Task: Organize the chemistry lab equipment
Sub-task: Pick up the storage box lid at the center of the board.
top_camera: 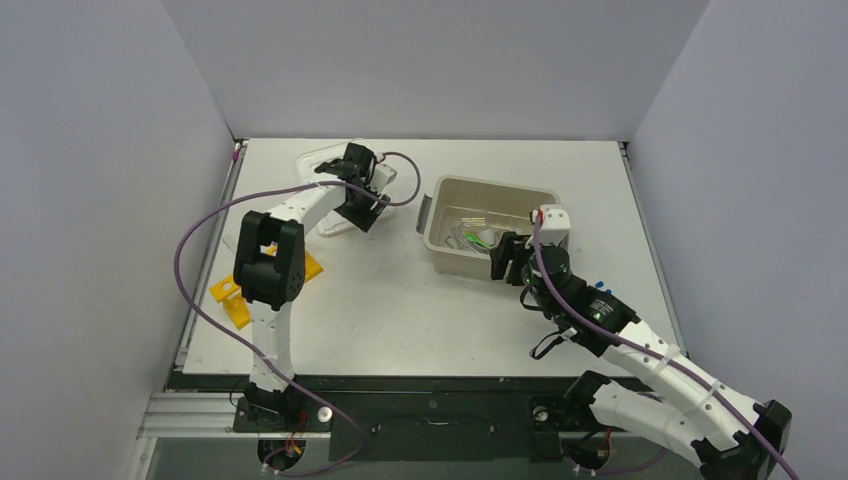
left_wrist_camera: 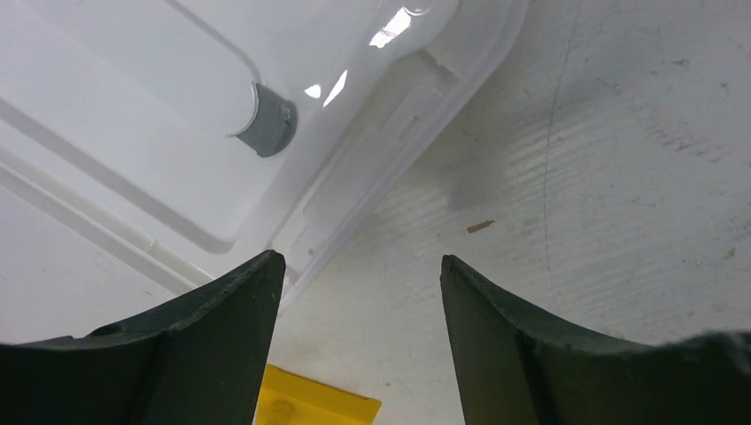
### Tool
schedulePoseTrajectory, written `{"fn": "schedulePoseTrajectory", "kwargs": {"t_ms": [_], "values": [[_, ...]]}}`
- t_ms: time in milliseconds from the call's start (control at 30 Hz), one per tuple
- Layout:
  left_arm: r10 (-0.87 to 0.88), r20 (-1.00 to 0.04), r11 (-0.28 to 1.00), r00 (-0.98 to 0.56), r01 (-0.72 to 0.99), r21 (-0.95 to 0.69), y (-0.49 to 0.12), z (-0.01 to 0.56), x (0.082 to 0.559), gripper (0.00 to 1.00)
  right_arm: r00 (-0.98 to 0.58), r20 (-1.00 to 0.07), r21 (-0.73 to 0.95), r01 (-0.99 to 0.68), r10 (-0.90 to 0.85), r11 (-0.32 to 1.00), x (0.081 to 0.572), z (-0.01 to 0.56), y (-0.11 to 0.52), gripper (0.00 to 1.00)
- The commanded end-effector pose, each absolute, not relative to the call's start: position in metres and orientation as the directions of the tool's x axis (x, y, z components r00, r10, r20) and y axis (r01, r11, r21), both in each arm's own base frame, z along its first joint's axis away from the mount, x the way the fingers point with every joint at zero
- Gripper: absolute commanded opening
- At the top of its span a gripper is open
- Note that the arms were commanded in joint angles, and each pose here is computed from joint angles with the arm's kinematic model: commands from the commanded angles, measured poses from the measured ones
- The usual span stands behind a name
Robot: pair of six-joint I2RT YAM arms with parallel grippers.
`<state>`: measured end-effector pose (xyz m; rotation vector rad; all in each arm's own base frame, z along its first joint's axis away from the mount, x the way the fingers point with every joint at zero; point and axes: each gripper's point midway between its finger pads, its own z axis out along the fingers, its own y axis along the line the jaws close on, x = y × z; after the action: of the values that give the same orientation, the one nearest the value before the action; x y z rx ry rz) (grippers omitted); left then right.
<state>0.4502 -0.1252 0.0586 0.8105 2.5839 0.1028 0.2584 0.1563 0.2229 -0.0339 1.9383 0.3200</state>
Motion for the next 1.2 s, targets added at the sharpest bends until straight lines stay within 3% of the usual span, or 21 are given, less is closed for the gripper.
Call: {"fn": "schedulePoseTrajectory", "kwargs": {"t_ms": [0,167,533,767,1000,1167], "values": [[0.593,-0.411,0.802,-0.692,0.550,0.232,-0.133,0.053,0.475,0.60,-0.374,-0.914,0.230,-0.158,0.158,0.960,0.265,0.230,0.163,0.58],[0.621,-0.370,0.782,-0.691,0.580,0.228,-0.133,0.034,0.477,0.35,-0.358,-0.917,0.243,-0.149,0.177,0.958,0.266,0.245,0.161,0.56],[0.663,-0.375,0.746,-0.648,0.614,0.259,-0.134,0.034,0.477,0.29,-0.355,-0.923,0.219,-0.161,0.151,0.962,0.269,0.257,0.163,0.56],[0.688,-0.312,0.724,-0.655,0.647,0.238,-0.129,0.017,0.461,0.00,-0.344,-0.929,0.205,-0.164,0.139,0.965,0.270,0.265,0.162,0.56],[0.685,-0.336,0.724,-0.646,0.654,0.218,-0.133,0.037,0.447,0.00,-0.340,-0.931,0.199,-0.167,0.133,0.966,0.271,0.265,0.163,0.57],[0.659,-0.412,0.737,-0.629,0.647,0.192,-0.139,0.099,0.434,0.00,-0.324,-0.937,0.197,-0.190,0.128,0.962,0.274,0.271,0.168,0.58]]}}
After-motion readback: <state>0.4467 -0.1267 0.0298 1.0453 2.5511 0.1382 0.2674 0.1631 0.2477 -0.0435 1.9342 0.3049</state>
